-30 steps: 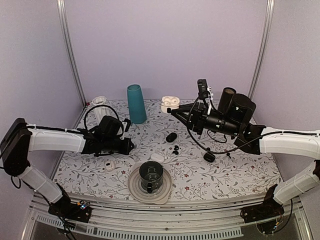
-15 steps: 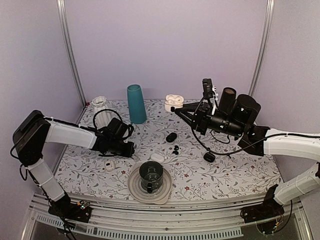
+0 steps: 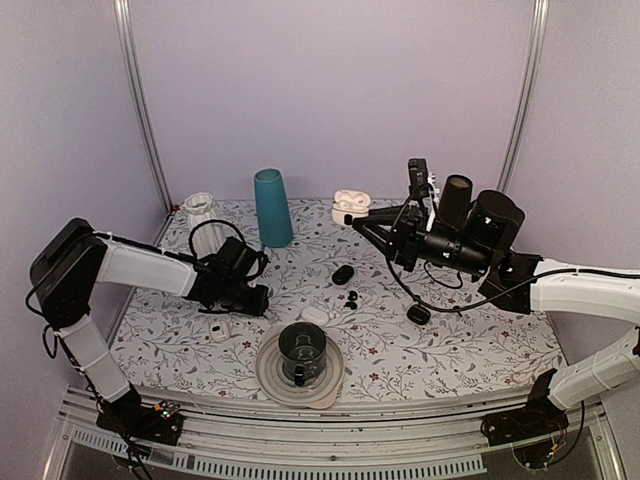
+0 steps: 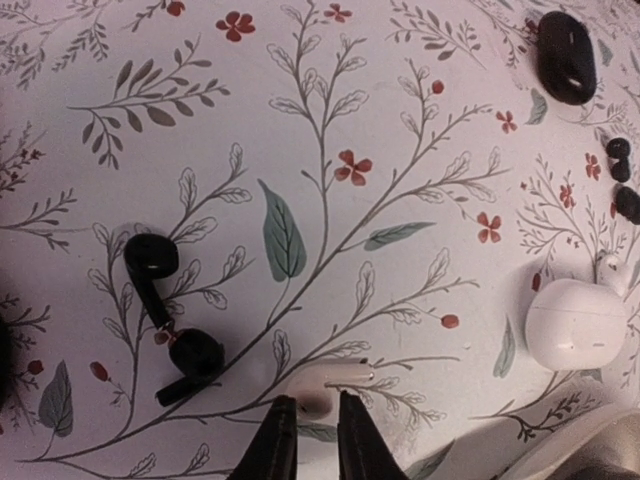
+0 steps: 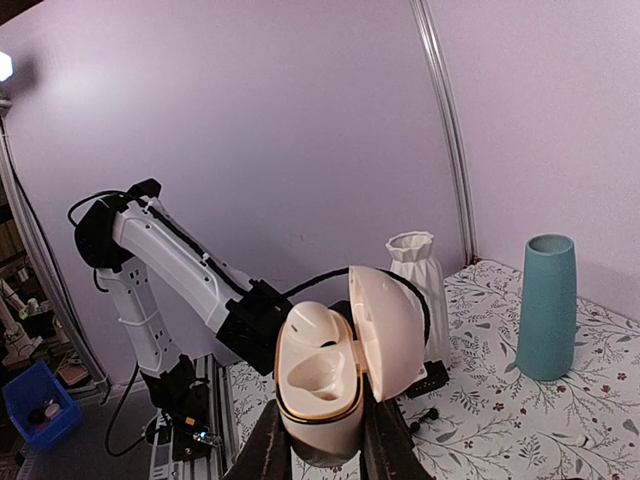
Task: Insert the wireless bluetooth earbuds into the charging case
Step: Pick up the right earbud from the center of the board.
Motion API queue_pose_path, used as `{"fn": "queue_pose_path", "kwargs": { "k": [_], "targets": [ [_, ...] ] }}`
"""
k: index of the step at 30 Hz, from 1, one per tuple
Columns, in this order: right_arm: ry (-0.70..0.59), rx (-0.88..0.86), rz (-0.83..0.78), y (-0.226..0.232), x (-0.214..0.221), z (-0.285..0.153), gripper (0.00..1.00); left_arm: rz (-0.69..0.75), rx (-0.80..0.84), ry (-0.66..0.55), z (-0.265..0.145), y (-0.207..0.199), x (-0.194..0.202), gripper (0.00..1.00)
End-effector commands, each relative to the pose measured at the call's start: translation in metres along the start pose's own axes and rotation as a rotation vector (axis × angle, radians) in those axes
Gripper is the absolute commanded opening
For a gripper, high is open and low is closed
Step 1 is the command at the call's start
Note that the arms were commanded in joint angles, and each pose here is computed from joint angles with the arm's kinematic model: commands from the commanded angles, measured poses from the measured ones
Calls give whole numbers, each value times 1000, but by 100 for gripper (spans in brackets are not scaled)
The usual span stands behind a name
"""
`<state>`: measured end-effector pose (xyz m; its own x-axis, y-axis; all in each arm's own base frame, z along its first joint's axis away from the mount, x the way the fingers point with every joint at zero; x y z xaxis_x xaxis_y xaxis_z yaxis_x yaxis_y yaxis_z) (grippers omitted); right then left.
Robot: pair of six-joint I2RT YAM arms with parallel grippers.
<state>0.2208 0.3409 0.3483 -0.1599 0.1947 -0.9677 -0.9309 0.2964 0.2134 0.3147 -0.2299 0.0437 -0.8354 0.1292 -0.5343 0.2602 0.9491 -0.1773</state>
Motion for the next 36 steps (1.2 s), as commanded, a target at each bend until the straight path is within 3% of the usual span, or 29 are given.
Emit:
{"fn": "queue_pose_path", "kwargs": {
  "k": [1, 36],
  "targets": [
    [-23, 18, -12, -1, -7, -7, 4, 13, -18, -4, 6, 3, -8, 17],
    [-16, 21, -4, 0, -4, -10, 4, 50, -35, 23, 19, 6, 0, 22]
  ]
}}
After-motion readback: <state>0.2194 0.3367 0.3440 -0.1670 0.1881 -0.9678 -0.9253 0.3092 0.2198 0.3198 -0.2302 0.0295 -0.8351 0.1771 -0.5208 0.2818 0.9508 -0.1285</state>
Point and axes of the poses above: each gripper's point midway between its finger pads, its own z axis out along the fingers, its own y axis along the line the jaws close on, x = y × z, the point moved 2 cm from there along -z, back along the fingers, and after that the axes turned 2 degrees about -z, right-handed, at the moved point
